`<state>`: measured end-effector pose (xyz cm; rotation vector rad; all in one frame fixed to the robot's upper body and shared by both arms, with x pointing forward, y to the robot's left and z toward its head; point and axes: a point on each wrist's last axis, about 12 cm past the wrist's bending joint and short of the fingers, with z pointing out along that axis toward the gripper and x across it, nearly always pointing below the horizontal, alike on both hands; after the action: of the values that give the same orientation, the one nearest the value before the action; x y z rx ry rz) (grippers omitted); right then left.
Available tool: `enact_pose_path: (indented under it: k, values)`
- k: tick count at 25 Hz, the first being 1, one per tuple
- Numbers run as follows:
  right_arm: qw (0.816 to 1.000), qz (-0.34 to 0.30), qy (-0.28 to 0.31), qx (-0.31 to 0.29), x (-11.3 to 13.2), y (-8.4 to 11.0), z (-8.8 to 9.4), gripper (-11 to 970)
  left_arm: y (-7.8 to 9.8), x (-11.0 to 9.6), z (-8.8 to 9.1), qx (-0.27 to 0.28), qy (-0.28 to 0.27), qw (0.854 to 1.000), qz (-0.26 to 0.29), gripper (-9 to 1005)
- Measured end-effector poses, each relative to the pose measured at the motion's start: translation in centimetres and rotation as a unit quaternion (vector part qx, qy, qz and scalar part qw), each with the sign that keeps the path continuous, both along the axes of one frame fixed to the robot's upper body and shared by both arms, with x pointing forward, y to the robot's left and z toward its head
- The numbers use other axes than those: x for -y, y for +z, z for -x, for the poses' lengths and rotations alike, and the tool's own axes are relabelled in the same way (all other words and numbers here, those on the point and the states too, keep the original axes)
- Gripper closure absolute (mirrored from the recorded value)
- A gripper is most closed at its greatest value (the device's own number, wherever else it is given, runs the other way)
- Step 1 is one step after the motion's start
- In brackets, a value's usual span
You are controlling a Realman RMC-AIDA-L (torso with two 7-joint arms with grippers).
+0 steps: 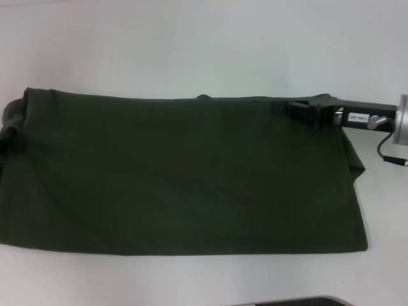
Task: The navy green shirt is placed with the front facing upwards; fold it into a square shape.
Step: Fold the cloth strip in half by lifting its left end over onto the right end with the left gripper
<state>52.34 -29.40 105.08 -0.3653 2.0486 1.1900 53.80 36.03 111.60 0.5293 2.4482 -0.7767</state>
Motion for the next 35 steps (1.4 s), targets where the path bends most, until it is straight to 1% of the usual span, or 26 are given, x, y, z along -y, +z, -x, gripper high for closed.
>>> enact_pose_path:
  k: [5,9,18,25,30,35]
  values:
    - [0.999,0.009,0.033,0.001,-1.5,0.0,-0.3,881,0.6,-0.3,0.2,0.004,0.001,1.0,0.009,890]
    - [0.999,0.012,0.051,0.003,-2.4,0.0,-0.5,881,0.8,-0.4,0.3,0.004,0.0,1.0,0.012,890]
    - [0.999,0.007,0.045,0.004,-2.2,0.0,-0.3,882,0.5,-0.9,0.5,0.004,0.012,1.0,0.003,883]
    - [0.999,0.009,0.042,0.003,-2.1,0.0,-0.4,881,0.1,-1.6,0.5,0.015,0.045,0.999,-0.004,878]
    - [0.999,0.01,0.039,0.002,-2.0,0.0,-0.4,881,0.0,-2.3,0.6,0.021,0.067,0.998,-0.003,749]
    - [0.999,0.01,0.033,0.002,-1.9,0.0,-0.5,880,0.0,-2.4,0.8,0.013,0.064,0.998,-0.007,589]
